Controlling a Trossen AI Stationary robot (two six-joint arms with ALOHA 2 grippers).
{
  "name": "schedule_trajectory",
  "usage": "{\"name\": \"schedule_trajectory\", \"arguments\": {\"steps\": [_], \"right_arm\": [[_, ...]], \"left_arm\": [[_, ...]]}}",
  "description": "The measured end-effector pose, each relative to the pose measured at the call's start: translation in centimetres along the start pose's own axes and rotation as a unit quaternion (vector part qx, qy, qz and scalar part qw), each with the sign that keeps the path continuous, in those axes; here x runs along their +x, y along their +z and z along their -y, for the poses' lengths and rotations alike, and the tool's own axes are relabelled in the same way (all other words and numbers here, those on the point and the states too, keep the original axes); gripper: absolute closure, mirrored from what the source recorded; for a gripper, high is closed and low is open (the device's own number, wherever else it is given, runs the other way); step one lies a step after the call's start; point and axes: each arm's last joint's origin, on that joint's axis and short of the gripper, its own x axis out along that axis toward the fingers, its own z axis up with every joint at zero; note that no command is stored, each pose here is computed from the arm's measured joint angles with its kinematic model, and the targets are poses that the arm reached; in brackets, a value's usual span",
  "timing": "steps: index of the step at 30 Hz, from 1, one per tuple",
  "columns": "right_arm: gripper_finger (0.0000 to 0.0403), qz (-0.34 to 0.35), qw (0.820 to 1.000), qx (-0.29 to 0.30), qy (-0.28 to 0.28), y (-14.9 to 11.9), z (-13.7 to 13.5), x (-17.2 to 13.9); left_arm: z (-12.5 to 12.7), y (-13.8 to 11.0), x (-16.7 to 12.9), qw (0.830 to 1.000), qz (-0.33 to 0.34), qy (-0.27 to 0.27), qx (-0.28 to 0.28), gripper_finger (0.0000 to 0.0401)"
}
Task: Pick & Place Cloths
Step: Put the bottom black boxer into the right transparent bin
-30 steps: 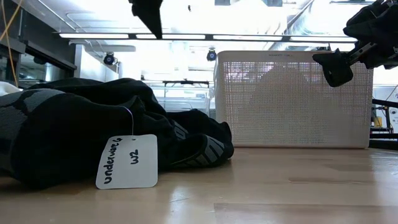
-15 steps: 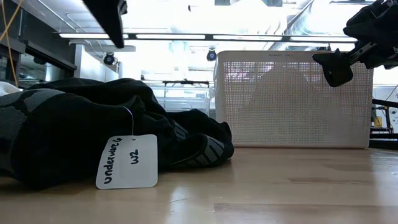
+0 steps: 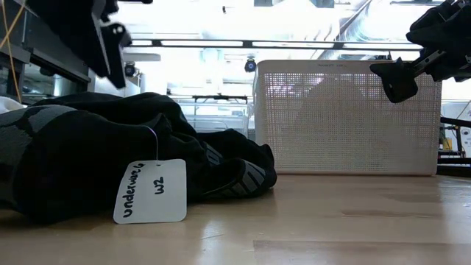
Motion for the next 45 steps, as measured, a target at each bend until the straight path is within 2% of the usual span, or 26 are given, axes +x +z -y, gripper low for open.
{"name": "schedule_trajectory", "arguments": {"steps": [3,6,18,21,23,26,29,33,34,40,45], "right_arm": [[0.0085,0.000,1.000,0.000,0.000,0.0,0.0,0.0],[0.0085,0.000,1.000,0.000,0.000,0.0,0.0,0.0],[0.0085,0.000,1.000,0.000,0.000,0.0,0.0,0.0],[0.0085,0.000,1.000,0.000,0.000,0.0,0.0,0.0],[0.0085,0.000,1.000,0.000,0.000,0.0,0.0,0.0],[0.0085,0.000,1.000,0.000,0.000,0.0,0.0,0.0],[0.0085,0.000,1.000,0.000,0.000,0.0,0.0,0.0],[0.0085,0.000,1.000,0.000,0.000,0.0,0.0,0.0],[0.0085,0.000,1.000,0.000,0.000,0.0,0.0,0.0],[0.0085,0.000,1.000,0.000,0.000,0.0,0.0,0.0],[0.0085,0.000,1.000,0.000,0.000,0.0,0.0,0.0]], "left_arm": [[-0.2,-0.5,0.6,0.999,0.022,-0.019,-0.025,0.0138],[-0.3,-1.2,1.2,0.998,0.024,-0.034,-0.037,0.0125],[-0.6,-2.5,3.2,0.994,0.044,-0.062,-0.078,0.0123],[-1.2,-2.5,3.9,0.991,0.047,-0.066,-0.109,0.0126],[-1.6,-2.4,4.3,0.988,0.047,-0.068,-0.127,0.0139],[-2.0,-2.4,4.5,0.987,0.041,-0.074,-0.138,0.0182],[-2.4,-2.2,4.6,0.985,0.035,-0.081,-0.146,0.0250],[-2.7,-2.0,4.7,0.984,0.024,-0.095,-0.152,0.0367],[-2.7,-2.0,4.7,0.983,0.022,-0.097,-0.153,0.0384],[-2.4,-1.1,4.1,0.982,0.037,-0.116,-0.144,0.0398],[-2.3,0.7,1.0,0.979,0.088,-0.142,-0.119,0.0399]]}}
